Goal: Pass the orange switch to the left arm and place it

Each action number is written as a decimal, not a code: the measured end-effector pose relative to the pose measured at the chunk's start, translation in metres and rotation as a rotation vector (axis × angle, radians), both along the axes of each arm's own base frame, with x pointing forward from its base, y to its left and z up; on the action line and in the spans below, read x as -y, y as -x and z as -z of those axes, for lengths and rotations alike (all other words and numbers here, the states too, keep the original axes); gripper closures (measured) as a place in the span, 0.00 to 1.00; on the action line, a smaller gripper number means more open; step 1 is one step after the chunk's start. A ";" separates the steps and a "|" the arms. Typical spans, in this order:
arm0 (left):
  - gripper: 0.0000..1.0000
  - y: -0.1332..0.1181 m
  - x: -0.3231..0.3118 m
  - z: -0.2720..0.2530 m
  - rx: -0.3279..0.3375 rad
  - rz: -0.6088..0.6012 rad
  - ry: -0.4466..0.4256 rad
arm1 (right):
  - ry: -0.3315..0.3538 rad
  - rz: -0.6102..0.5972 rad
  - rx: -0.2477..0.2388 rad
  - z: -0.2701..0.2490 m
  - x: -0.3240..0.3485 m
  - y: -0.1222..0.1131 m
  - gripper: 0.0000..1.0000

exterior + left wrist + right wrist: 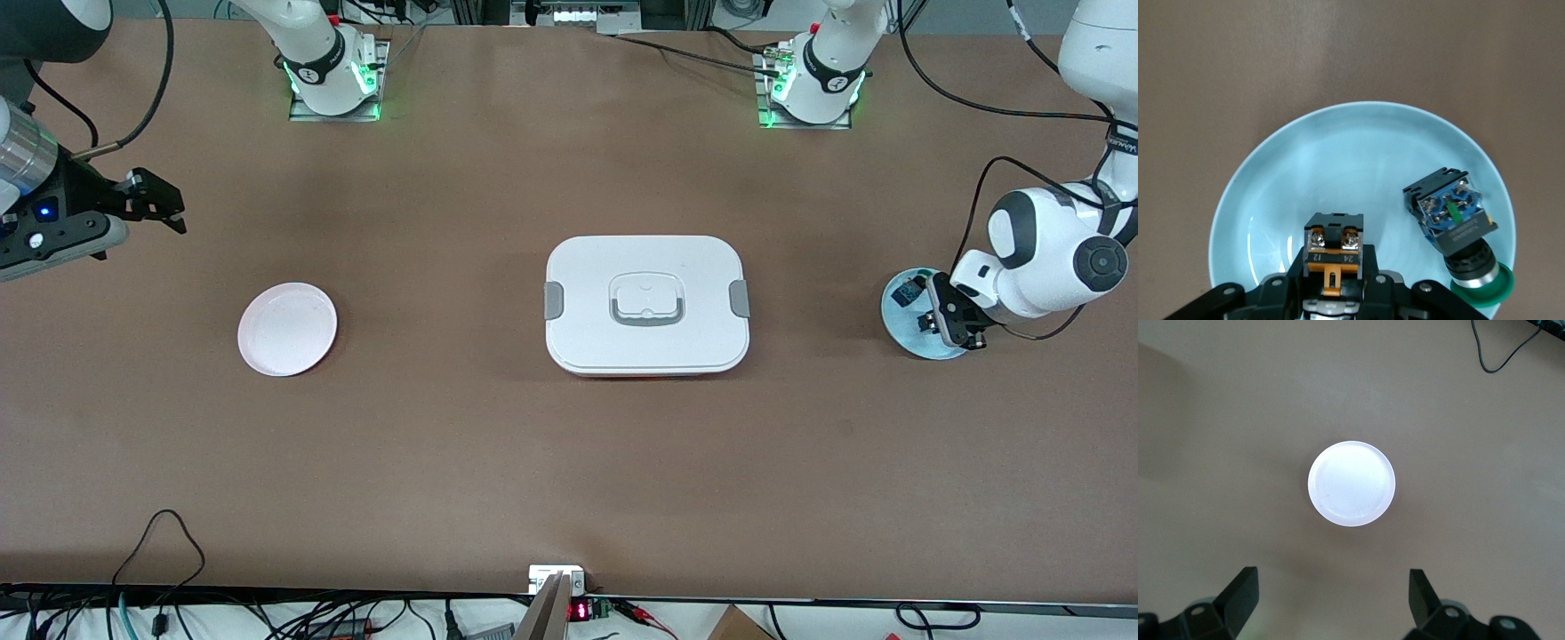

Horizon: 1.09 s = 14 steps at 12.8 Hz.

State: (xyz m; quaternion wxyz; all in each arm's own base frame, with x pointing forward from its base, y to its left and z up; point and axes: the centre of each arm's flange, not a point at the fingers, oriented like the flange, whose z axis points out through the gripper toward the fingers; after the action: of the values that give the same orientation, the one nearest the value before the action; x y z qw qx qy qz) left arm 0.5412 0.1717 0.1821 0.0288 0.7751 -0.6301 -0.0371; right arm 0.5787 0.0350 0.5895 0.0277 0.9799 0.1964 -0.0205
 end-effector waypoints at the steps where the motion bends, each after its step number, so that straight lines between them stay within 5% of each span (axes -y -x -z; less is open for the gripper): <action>1: 0.65 0.001 -0.001 0.003 0.002 -0.002 0.002 | 0.000 0.005 0.000 0.000 0.001 0.000 0.00; 3: 0.63 0.001 -0.003 0.004 0.003 -0.003 0.003 | 0.001 0.034 0.002 0.000 0.001 0.000 0.00; 9: 0.04 -0.002 0.004 -0.031 -0.066 0.024 0.012 | -0.003 0.110 0.007 0.006 0.020 -0.006 0.00; 14: 0.00 -0.014 0.008 -0.144 -0.184 -0.044 -0.005 | -0.003 0.120 0.003 0.009 0.024 -0.007 0.00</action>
State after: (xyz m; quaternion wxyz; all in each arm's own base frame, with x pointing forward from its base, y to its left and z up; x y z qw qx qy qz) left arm 0.5550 0.1635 0.3264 0.0853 0.7821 -0.6075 -0.1089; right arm 0.5856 0.0105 0.5809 0.0251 0.9900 0.1373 -0.0205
